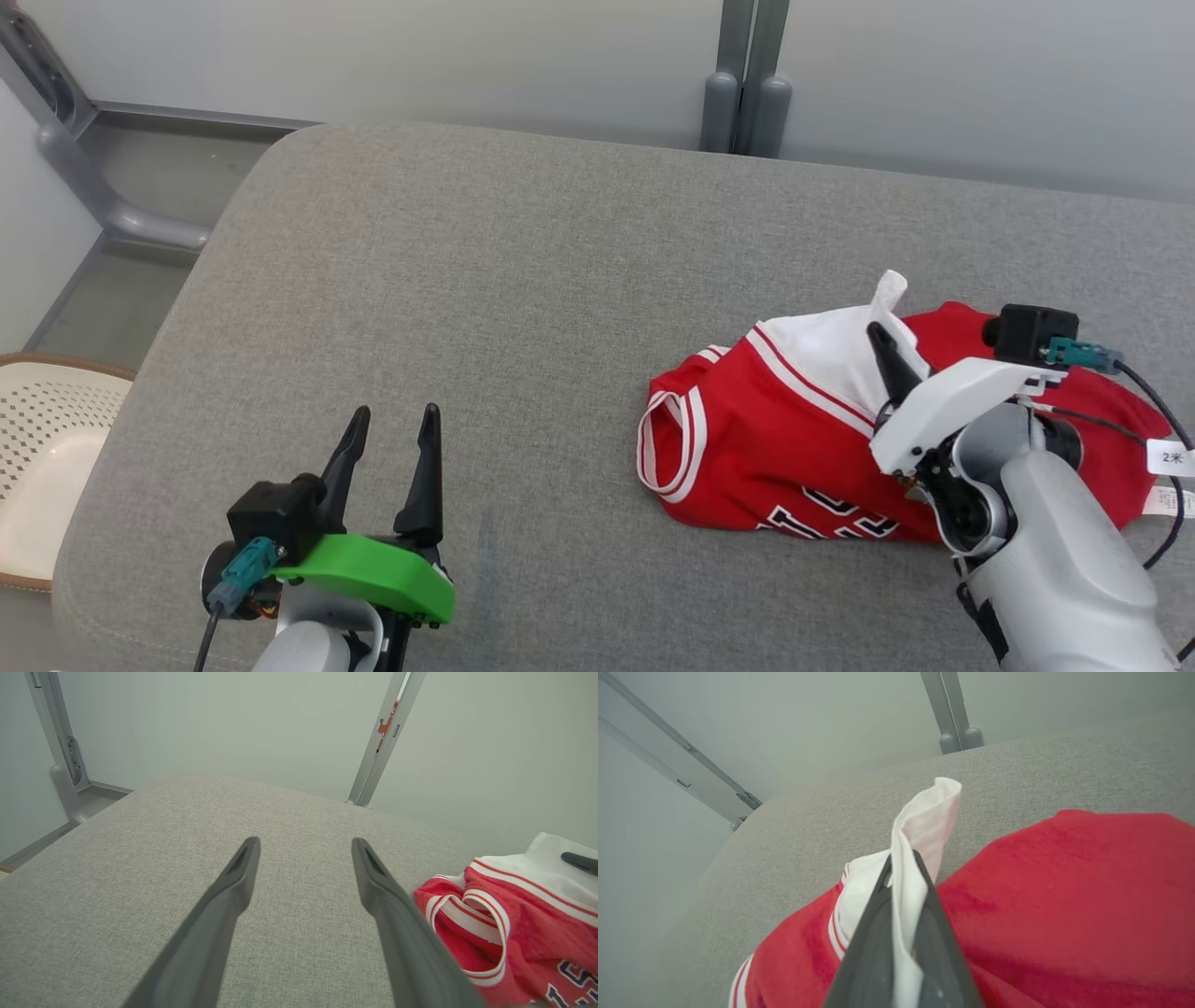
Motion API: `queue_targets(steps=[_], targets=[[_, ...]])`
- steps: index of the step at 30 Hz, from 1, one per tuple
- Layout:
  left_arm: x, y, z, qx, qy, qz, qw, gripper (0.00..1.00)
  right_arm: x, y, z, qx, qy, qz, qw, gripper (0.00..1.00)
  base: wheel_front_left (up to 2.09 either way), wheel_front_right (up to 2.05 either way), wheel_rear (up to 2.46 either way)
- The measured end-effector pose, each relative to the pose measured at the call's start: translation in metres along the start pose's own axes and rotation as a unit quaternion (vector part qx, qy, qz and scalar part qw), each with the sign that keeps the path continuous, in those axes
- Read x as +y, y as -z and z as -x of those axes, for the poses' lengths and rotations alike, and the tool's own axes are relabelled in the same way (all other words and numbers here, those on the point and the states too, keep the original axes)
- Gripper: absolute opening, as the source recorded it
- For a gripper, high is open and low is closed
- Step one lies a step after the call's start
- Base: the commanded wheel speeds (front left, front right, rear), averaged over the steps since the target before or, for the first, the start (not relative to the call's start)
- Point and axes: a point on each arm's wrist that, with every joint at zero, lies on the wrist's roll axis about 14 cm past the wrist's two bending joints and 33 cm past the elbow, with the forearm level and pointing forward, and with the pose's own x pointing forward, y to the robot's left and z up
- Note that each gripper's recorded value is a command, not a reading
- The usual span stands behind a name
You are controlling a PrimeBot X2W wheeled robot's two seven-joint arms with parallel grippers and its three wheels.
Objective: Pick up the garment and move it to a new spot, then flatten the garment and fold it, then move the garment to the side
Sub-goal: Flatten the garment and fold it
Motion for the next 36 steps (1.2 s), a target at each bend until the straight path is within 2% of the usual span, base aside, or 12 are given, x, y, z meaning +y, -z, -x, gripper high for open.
queue_targets(steps=[6, 13, 18, 23, 34, 35, 36], targets=[[0.004, -0.007, 0.005, -0.009, -0.004, -0.004, 1.0, 1.0, 0.063, 0.007, 0.007, -0.008, -0.09, 0.001, 0.996, 0.0, 0.0, 0.0, 0.0], [0.014, -0.015, 0.014, -0.019, -0.019, -0.007, 1.0, 1.0, 0.144, 0.034, 0.019, 0.021, -0.201, 0.007, 0.979, 0.0, 0.0, 0.0, 0.0], [0.022, -0.018, 0.021, -0.023, -0.034, -0.006, 0.999, 1.0, 0.166, 0.07, 0.023, 0.069, -0.231, 0.029, 0.97, 0.0, 0.0, 0.0, 0.0], [0.032, -0.018, 0.027, -0.024, -0.052, -0.005, 0.998, 1.0, 0.19, 0.106, 0.03, 0.123, -0.268, 0.034, 0.955, 0.0, 0.0, 0.0, 0.0], [0.038, -0.013, 0.028, -0.018, -0.066, -0.003, 0.998, 1.0, 0.213, 0.159, 0.043, 0.192, -0.314, 0.058, 0.928, 0.0, 0.0, 0.0, 0.0], [0.038, -0.012, 0.027, -0.018, -0.065, -0.003, 0.998, 1.0, 0.214, 0.16, 0.044, 0.193, -0.316, 0.059, 0.927, 0.09, 0.0, 0.0, 0.0], [0.037, -0.012, 0.027, -0.017, -0.064, -0.003, 0.998, 1.0, 0.215, 0.16, 0.045, 0.194, -0.317, 0.055, 0.927, 1.0, 0.0, 0.0, 0.0]])
